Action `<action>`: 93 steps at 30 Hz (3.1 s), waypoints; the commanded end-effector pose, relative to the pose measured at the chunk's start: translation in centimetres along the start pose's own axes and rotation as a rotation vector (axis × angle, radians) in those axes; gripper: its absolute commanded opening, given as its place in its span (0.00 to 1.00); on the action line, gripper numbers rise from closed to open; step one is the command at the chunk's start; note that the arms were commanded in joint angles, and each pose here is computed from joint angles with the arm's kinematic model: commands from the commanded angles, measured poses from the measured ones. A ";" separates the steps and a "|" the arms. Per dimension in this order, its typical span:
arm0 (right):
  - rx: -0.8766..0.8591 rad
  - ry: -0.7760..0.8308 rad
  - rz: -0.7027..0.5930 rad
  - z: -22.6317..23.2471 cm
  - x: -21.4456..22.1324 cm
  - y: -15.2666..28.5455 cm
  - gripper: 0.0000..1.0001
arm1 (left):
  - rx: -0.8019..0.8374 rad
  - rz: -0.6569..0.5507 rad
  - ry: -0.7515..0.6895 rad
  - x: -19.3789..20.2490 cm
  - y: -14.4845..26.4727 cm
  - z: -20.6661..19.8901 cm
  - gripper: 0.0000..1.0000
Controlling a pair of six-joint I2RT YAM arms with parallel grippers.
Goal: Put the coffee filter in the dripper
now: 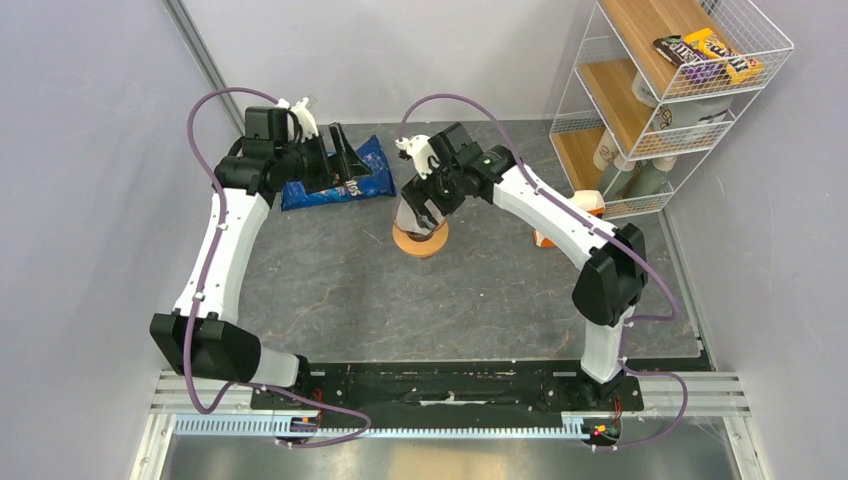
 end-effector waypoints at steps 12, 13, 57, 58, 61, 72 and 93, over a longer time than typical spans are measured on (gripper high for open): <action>0.036 0.113 0.146 -0.6 0.7 -1.8 0.97 | 0.064 -0.042 -0.009 -0.5 1.1 -1.2 0.90; 0.035 0.119 0.157 -0.6 0.9 -1.8 0.97 | 0.065 -0.044 -0.009 -0.5 1.1 -1.2 0.90; 0.038 0.235 0.245 0.1 -0.3 -1.9 0.97 | 0.099 -0.040 -0.021 -0.8 0.6 -1.0 0.90; 0.040 0.235 0.249 0.1 -0.2 -1.9 0.97 | 0.102 -0.039 -0.022 -0.8 0.5 -1.0 0.91; 0.042 0.233 0.247 0.1 -0.3 -1.8 0.97 | 0.106 -0.041 -0.024 -0.9 0.5 -1.1 0.91; 0.057 0.232 0.207 0.0 -1.8 0.2 0.97 | 0.116 -0.040 -0.024 -1.0 0.4 -1.1 0.90; 0.066 0.231 -0.126 0.6 -6.3 12.6 0.94 | 0.103 -0.051 -0.021 -0.7 1.7 -1.4 0.91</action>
Point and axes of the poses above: each gripper's point midway between its finger pads, its own y axis back along the fingers, its own z axis along the line the jaws close on, x = y × z, the point moved 6 cm from there along y, back along the fingers, and after that the axes turned 13 degrees about y, right-handed, at the moved point
